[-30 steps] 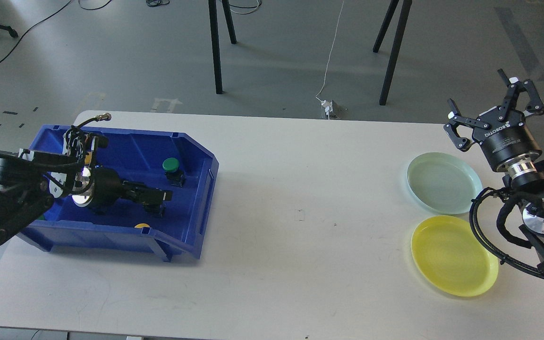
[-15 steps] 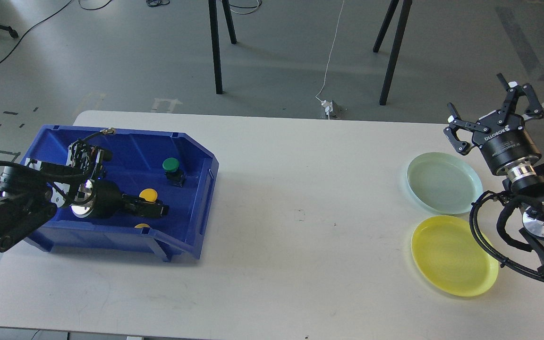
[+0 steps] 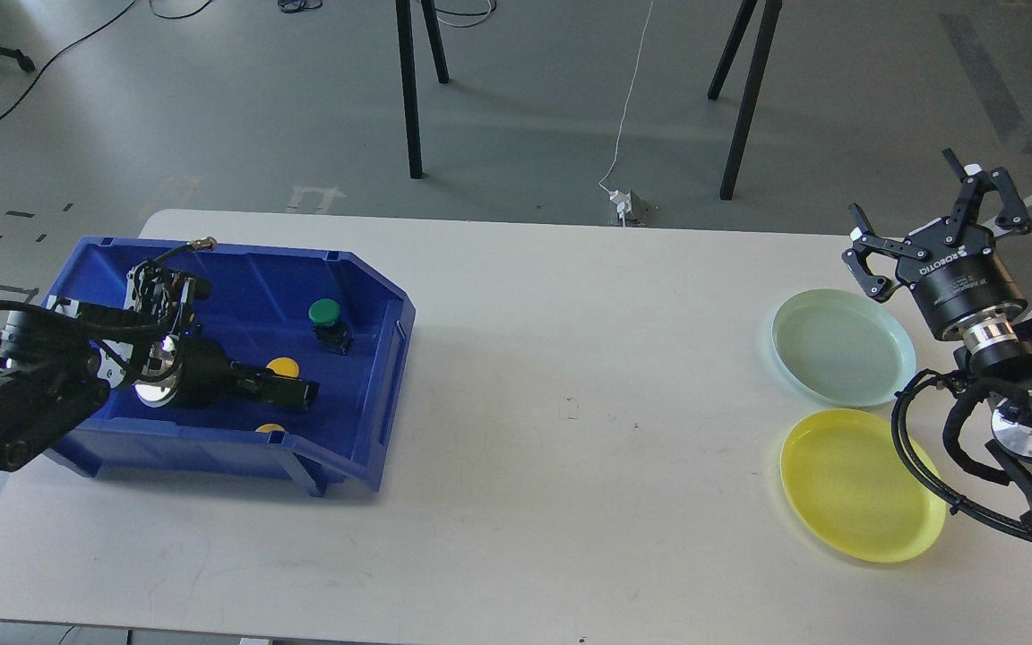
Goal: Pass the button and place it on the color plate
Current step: 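Grasp a yellow button in the bin with the left gripper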
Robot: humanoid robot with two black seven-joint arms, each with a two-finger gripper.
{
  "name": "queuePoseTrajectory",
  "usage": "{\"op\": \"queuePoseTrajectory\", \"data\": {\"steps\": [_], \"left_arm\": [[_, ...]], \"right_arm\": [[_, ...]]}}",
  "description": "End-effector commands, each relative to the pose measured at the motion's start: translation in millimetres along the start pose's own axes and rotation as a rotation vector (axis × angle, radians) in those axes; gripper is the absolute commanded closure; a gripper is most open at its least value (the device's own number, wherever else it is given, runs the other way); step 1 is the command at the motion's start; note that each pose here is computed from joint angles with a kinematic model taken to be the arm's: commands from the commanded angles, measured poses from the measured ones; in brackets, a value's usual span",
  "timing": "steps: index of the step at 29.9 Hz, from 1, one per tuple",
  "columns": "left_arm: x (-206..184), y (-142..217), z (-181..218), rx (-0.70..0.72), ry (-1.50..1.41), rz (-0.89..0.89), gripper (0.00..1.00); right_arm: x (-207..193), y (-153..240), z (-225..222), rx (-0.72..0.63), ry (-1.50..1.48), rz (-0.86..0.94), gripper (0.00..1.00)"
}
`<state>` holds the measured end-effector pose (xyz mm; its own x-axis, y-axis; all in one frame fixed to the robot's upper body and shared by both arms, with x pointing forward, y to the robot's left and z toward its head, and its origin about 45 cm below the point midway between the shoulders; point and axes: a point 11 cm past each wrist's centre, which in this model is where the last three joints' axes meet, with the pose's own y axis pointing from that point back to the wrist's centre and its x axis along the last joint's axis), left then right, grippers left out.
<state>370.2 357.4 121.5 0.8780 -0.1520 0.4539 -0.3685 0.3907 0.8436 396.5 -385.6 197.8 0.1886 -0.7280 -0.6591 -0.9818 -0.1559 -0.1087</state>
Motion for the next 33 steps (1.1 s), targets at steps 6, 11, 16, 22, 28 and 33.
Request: {"op": "queuePoseTrajectory", "data": {"steps": [6, 11, 16, 22, 28, 33], "left_arm": [[0.3, -5.8, -3.7, 0.017, 0.018, 0.000, 0.08], [0.7, -6.6, -2.8, 0.015, 0.019, 0.002, 0.08], [1.7, -9.2, -2.5, 0.017, 0.025, 0.004, 0.13], [2.5, -9.6, -3.2, 0.020, 0.029, 0.006, 0.18], [4.8, -8.9, -2.7, 0.020, 0.026, 0.010, 0.27], [5.1, -8.2, -3.3, 0.022, 0.024, 0.009, 0.43]], "right_arm": [[1.4, 1.6, 1.1, -0.003, 0.000, 0.004, 0.01], [1.9, 2.1, 1.5, -0.003, -0.001, 0.005, 0.01], [3.2, 3.7, 2.4, -0.004, -0.001, 0.009, 0.01], [3.6, 4.2, 2.7, -0.005, -0.001, 0.010, 0.01], [3.6, 4.3, 2.7, -0.005, -0.001, 0.010, 0.01], [4.8, 5.4, 2.8, -0.006, -0.002, 0.014, 0.01]]}}
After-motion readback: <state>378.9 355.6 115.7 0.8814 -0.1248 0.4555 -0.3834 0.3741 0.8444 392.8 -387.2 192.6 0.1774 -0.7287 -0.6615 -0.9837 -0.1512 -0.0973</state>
